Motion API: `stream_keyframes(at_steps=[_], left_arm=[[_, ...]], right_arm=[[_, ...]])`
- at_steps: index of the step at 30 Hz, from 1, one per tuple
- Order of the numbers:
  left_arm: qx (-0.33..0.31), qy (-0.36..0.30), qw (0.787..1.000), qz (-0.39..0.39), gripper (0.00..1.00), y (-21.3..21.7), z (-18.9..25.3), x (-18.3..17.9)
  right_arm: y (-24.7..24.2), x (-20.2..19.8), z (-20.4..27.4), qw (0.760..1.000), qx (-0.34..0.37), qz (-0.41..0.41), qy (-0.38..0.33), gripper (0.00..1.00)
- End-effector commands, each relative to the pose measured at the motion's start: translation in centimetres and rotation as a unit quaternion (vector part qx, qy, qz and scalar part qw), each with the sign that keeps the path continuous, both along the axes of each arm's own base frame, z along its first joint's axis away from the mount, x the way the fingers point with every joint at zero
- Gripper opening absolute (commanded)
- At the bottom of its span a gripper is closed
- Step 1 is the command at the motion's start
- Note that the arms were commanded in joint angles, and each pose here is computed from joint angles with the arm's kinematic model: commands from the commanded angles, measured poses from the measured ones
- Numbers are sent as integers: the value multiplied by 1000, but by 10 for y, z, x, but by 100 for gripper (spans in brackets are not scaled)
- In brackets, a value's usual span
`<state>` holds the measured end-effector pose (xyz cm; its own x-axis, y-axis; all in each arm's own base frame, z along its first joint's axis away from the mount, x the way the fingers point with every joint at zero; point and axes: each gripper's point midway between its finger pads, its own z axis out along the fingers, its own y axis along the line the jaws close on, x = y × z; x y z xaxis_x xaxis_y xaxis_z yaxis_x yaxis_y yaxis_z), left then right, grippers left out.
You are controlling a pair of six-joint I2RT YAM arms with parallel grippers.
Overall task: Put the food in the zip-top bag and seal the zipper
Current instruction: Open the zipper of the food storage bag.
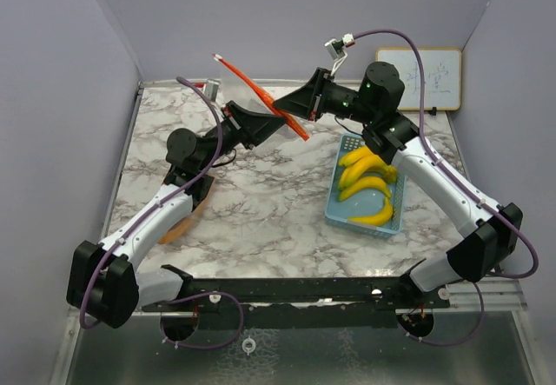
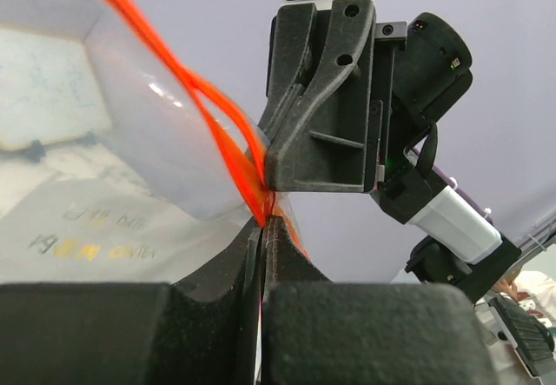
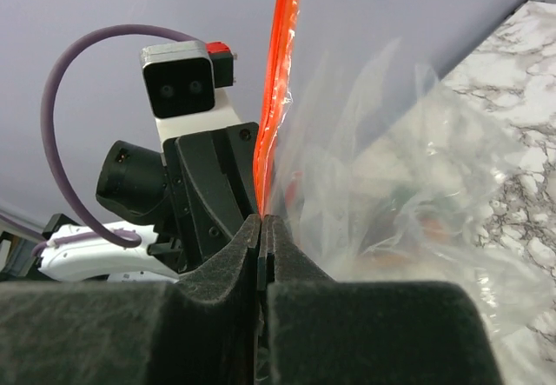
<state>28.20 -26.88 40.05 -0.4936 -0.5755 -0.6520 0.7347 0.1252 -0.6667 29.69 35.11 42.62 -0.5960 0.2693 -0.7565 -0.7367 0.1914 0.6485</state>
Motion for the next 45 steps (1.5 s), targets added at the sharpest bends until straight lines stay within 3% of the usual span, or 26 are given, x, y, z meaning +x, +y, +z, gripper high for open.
stream_keyframes(at_steps=[1,7,17,20,24,29,32,37,40,45], left_arm=[[-9,-16,1000,-11,0,1,5,-11],[12,-6,1000,2,0,8,-6,-19],[96,23,993,64,0,20,-26,-8],[155,73,978,118,0,31,-45,10],[236,145,937,212,0,62,-76,30],[259,176,911,267,0,79,-85,44],[253,178,916,254,0,70,-85,51],[189,131,958,172,0,34,-67,50],[182,125,962,161,0,28,-67,54],[207,143,955,159,0,29,-84,53]], right_arm=[[-11,5,10,999,-6,-44,-5,2],[-34,27,9,989,-48,-141,-17,2],[-68,41,-6,963,-142,-225,-47,2],[-89,47,-23,943,-187,-271,-44,2],[-119,53,-47,911,-241,-332,-35,2],[-126,51,-65,902,-264,-341,-24,2],[-114,45,-68,912,-256,-319,-21,2],[-88,38,-50,939,-211,-267,-46,2],[-75,38,-45,948,-207,-234,-60,3],[-43,35,-38,964,-193,-148,-108,49]])
